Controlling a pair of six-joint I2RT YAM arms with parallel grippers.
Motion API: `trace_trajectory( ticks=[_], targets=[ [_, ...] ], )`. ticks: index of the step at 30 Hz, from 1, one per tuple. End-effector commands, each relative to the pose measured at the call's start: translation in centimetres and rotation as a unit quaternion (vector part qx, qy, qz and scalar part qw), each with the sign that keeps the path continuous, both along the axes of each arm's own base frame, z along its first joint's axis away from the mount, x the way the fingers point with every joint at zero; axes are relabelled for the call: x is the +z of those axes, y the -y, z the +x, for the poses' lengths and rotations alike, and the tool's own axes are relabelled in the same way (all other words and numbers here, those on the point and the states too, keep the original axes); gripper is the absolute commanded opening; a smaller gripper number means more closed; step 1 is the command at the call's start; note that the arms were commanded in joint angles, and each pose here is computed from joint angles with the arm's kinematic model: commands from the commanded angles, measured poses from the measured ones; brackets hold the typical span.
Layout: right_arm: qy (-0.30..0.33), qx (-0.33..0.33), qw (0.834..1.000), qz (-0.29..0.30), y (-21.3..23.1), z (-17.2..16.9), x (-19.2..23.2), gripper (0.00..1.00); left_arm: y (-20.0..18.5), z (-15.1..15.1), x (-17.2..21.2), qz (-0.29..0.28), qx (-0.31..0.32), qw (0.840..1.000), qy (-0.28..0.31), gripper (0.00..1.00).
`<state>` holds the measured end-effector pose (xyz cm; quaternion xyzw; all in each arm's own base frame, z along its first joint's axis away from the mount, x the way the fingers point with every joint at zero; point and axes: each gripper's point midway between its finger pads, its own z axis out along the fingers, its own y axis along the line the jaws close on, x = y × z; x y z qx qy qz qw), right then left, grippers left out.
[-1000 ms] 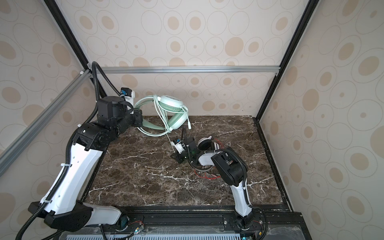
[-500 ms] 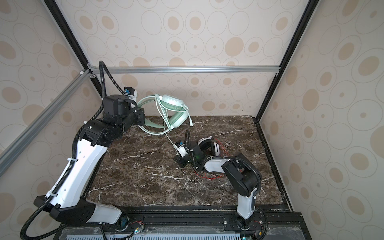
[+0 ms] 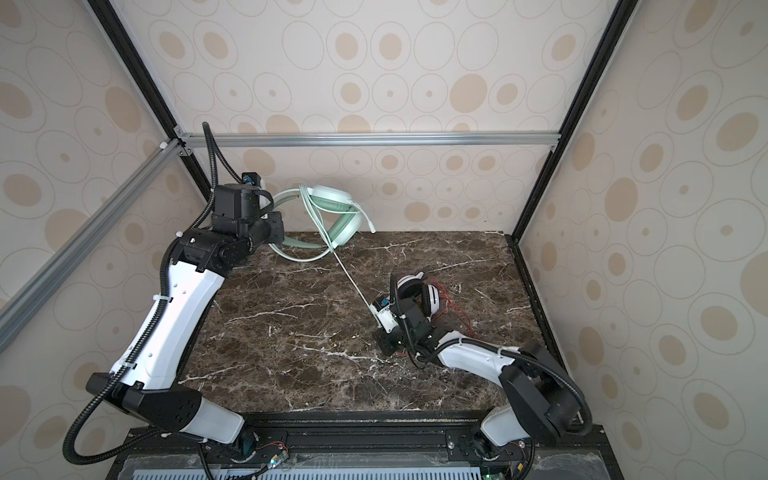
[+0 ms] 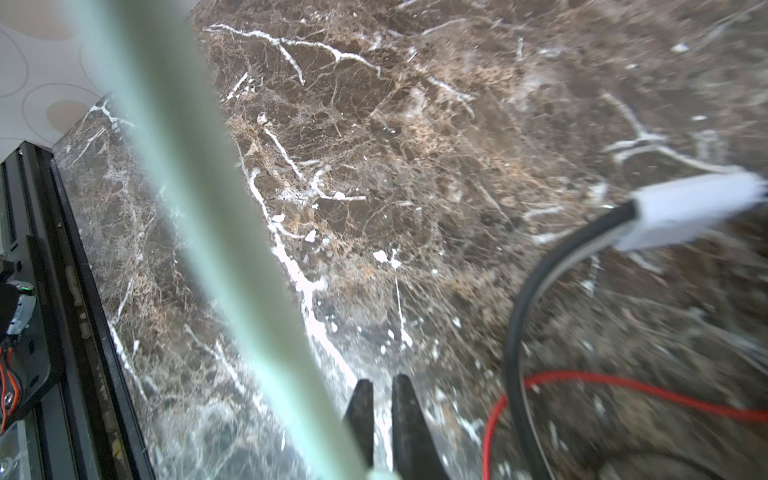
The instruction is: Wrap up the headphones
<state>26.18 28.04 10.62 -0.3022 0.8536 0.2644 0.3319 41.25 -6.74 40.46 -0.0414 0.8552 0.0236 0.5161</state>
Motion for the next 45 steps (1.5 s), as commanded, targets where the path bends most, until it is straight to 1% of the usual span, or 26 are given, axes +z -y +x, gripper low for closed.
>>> trace_trajectory(
  ticks=[1, 4, 8, 13, 17, 20, 24, 27, 30, 33, 35, 39, 45],
  targets=[
    [-0.025, -0.013, 0.998, -0.051, 2.6, -2.2, -0.9, 0.00, -1.8, 0.4, 4.0, -0.053, 0.036, 0.995, 0.081, 0.00],
    [-0.004, -0.008, 0.996, -0.088, 3.7, -3.3, 0.8, 0.00, -1.7, 1.1, 2.3, -0.048, 0.035, 0.996, 0.065, 0.00],
    [0.037, 0.007, 0.985, -0.168, 5.1, -4.6, 4.1, 0.00, -2.0, 1.9, -0.4, -0.032, 0.050, 0.997, 0.040, 0.00],
    [0.108, 0.026, 0.958, -0.266, 6.2, -5.4, 8.5, 0.00, -2.4, 2.7, -3.7, -0.009, 0.064, 0.998, 0.005, 0.00],
    [0.149, 0.042, 0.935, -0.319, 6.1, -5.1, 12.3, 0.00, -1.6, 2.3, -6.3, 0.002, 0.046, 0.999, -0.011, 0.00],
    [0.180, 0.055, 0.919, -0.348, 5.8, -4.5, 15.5, 0.00, -0.3, 1.5, -8.4, 0.019, 0.024, 0.999, -0.030, 0.00],
    [0.227, 0.066, 0.895, -0.378, 5.3, -3.2, 19.4, 0.00, 2.5, -0.3, -12.1, 0.062, -0.015, 0.996, -0.066, 0.00],
    [0.261, 0.082, 0.876, -0.397, 4.6, -2.2, 20.8, 0.00, 5.4, -2.2, -13.7, 0.086, -0.069, 0.991, -0.071, 0.00],
    [0.274, 0.099, 0.863, -0.413, 3.8, -1.4, 20.8, 0.00, 8.4, -4.4, -14.6, 0.090, -0.142, 0.983, -0.069, 0.00],
    [0.278, 0.114, 0.860, -0.413, 3.1, -0.9, 20.3, 0.00, 10.6, -6.4, -15.3, 0.093, -0.201, 0.972, -0.071, 0.00],
    [0.281, 0.122, 0.861, -0.407, 2.9, -0.7, 20.1, 0.00, 11.8, -7.7, -15.8, 0.098, -0.236, 0.964, -0.072, 0.00],
    [0.270, 0.142, 0.877, -0.370, 2.2, -0.5, 19.3, 0.00, 14.4, -10.4, -16.3, 0.103, -0.308, 0.943, -0.072, 0.00],
    [0.238, 0.134, 0.901, -0.337, 2.5, 0.8, 17.9, 0.00, 16.8, -13.5, -17.3, 0.123, -0.370, 0.917, -0.085, 0.00]
  ],
)
